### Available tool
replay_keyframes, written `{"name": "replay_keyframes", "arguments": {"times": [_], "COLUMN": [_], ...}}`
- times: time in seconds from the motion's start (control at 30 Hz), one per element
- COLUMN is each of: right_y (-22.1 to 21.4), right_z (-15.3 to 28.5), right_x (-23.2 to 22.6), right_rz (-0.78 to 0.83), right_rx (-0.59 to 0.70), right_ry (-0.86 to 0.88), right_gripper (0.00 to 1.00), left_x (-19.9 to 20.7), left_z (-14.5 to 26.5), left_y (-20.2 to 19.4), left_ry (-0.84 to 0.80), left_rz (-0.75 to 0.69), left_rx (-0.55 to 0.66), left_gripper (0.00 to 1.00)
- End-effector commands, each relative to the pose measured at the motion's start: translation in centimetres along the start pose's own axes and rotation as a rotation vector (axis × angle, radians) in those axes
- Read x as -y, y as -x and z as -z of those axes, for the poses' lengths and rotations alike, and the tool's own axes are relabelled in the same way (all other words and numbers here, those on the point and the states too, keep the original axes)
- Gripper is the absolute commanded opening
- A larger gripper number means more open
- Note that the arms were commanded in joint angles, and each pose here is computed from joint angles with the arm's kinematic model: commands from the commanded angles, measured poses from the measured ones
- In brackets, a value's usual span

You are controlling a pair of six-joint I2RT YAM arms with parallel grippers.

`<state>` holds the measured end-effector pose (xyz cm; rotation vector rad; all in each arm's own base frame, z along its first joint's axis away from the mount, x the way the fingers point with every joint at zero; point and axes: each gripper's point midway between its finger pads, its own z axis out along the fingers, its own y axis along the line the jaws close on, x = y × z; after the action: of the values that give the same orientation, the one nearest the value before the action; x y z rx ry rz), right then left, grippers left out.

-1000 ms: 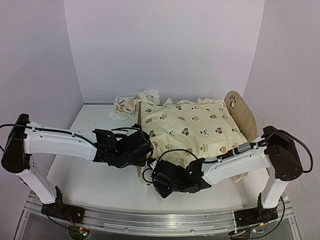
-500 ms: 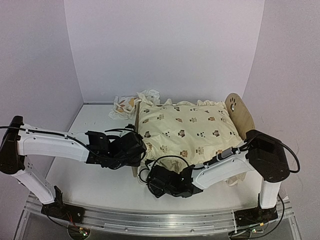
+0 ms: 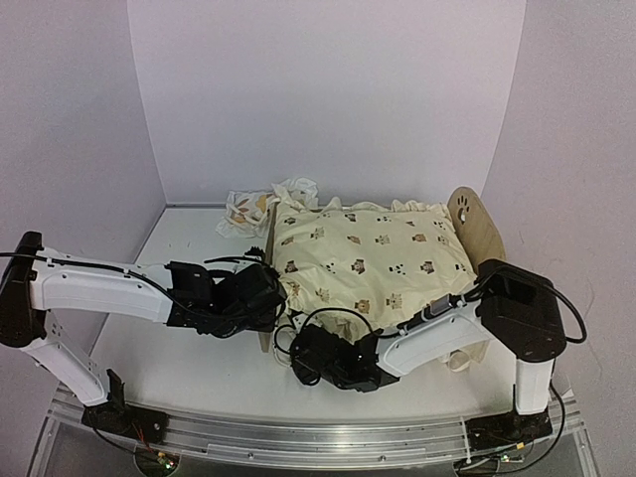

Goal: Set up the pet bed

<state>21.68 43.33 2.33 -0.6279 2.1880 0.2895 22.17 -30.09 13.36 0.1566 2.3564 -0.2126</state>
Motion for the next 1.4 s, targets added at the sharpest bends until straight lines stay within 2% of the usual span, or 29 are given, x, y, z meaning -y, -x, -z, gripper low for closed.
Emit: {"name": "replay_keyframes", "arguments": {"times": [0.0, 0.2, 0.57, 0.67, 0.77, 0.97, 1.13, 1.37], "right_y": [-2.5, -5.4, -7.4, -7.9, -8.3, -8.7, -7.0, -5.9], "right_z": [-1.6, -1.7, -0.1, -0.4, -0.9, -0.8, 1.0, 4.3], "right_x": [1.2, 1.3, 3.5, 3.5, 3.2, 2.5, 1.0, -2.3], "right_rz": [-0.024, -0.015, 0.083, 0.089, 0.092, 0.071, 0.058, 0.018], "right_rx": [-0.069, -0.148, -0.133, -0.131, -0.132, -0.149, -0.152, -0.224], "right_ry": [-0.037, -0.034, -0.151, -0.148, -0.138, -0.090, 0.015, 0.240], "right_gripper": [0.31, 0.30, 0.30, 0.28, 0.20, 0.00, 0.00, 0.00], "left_x": [-0.2, -0.3, 0.3, 0.4, 0.4, 0.2, 0.5, 0.8], "left_z": [1.2, 1.4, 1.4, 1.4, 1.4, 1.6, 1.6, 1.9], "left_y": [-0.2, 0.0, 0.9, 0.9, 0.9, 1.0, 1.8, 4.2], "left_ry": [-0.011, -0.008, -0.013, -0.017, -0.018, -0.017, -0.018, -0.023], "left_rz": [-0.075, -0.075, -0.075, -0.073, -0.073, -0.070, -0.089, -0.093], "left_rx": [-0.014, -0.009, 0.019, 0.020, 0.019, 0.025, 0.054, 0.104], "left_gripper": [0.12, 0.12, 0.11, 0.11, 0.11, 0.10, 0.10, 0.11]}}
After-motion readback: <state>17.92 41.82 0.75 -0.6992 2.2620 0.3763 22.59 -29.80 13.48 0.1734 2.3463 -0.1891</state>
